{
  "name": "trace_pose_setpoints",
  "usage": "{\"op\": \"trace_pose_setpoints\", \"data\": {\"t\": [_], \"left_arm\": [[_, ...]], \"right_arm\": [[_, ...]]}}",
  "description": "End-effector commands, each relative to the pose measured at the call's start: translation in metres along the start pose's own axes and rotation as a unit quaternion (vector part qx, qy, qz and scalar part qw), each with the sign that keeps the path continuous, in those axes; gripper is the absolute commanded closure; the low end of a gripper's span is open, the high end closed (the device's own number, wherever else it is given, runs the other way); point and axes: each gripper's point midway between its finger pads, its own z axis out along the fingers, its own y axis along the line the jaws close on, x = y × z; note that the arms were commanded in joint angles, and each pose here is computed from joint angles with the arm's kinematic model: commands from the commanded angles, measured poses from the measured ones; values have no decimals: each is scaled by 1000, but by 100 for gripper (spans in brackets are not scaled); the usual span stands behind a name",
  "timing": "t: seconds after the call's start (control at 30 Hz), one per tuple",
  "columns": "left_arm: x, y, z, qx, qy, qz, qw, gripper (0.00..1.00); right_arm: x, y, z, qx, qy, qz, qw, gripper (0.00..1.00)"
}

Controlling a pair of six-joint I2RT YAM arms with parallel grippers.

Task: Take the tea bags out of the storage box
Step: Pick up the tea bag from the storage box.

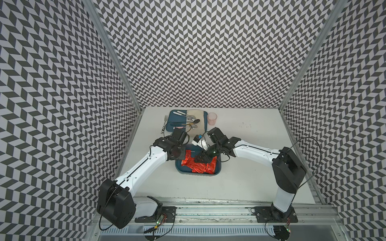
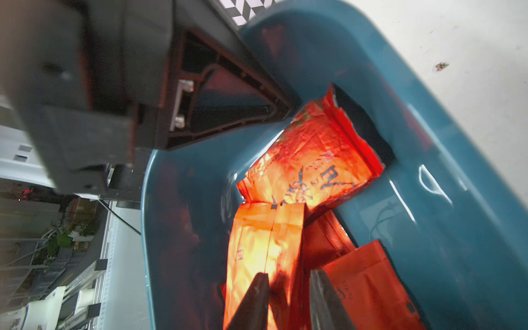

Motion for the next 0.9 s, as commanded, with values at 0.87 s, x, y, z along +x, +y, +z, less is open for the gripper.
{"op": "trace_pose_setpoints", "data": {"t": [0.87], "left_arm": [[-7,-2,3,7,-13,-13,1000,100]], "right_arm": [[-15,19,-8,-4,-13,-32,999,100]]}}
